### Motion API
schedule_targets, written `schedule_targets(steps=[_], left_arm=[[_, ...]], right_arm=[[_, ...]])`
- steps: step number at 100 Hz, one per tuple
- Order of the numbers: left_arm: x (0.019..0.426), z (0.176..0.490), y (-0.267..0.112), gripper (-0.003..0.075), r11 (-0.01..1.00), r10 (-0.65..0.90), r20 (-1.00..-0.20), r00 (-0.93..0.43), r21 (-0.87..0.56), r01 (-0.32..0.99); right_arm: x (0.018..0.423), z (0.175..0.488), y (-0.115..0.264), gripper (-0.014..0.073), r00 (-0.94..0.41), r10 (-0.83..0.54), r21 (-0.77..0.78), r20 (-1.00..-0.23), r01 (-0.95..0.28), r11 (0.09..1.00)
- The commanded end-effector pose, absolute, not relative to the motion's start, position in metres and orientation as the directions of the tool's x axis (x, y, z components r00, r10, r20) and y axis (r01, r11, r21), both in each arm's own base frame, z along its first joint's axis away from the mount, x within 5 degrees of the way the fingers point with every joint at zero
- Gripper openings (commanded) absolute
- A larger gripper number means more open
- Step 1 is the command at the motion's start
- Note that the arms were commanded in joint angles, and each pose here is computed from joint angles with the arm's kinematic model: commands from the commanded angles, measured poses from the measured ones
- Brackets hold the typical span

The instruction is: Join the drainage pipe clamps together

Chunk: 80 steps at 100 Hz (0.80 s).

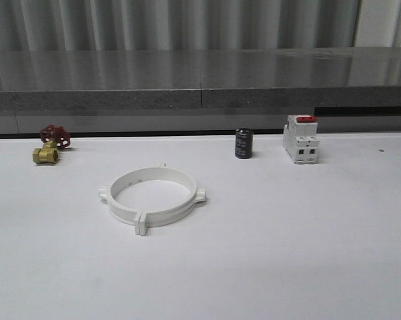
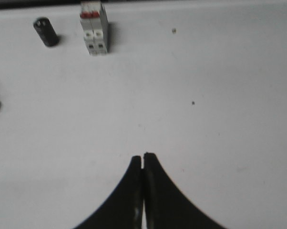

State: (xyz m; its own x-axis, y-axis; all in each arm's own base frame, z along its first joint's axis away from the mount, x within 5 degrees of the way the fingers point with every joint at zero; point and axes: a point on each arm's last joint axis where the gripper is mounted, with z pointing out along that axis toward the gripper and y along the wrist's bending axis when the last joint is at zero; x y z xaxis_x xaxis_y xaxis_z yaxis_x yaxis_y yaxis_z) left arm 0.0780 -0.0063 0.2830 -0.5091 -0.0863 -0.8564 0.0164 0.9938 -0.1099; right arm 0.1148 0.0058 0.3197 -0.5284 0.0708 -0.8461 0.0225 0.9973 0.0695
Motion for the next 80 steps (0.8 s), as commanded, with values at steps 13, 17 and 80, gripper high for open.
schedule_targets(steps=[13,17,80], left_arm=[[0.081,0.296,-0.007,-0.0020,0.992,-0.105,-0.893,-0.438,-0.127,0.023],[0.081,0.296,-0.007,-0.0021,0.992,-0.105,-0.893,-0.438,-0.127,0.023],[0.081,0.296,-0.007,-0.0021,0.992,-0.105,-0.893,-0.438,-0.127,0.023]], right_arm=[[0.096,0.315,0.007,-0.0066,-0.194,0.051,0.064,-0.980,-0.060,0.996],[0.092,0.306,0.007,-0.0066,-0.161,0.057,0.069,-0.985,-0.069,0.995],[0.051,0.222,0.000,-0.0066,0.087,0.088,0.088,-0.992,-0.001,0.996]])
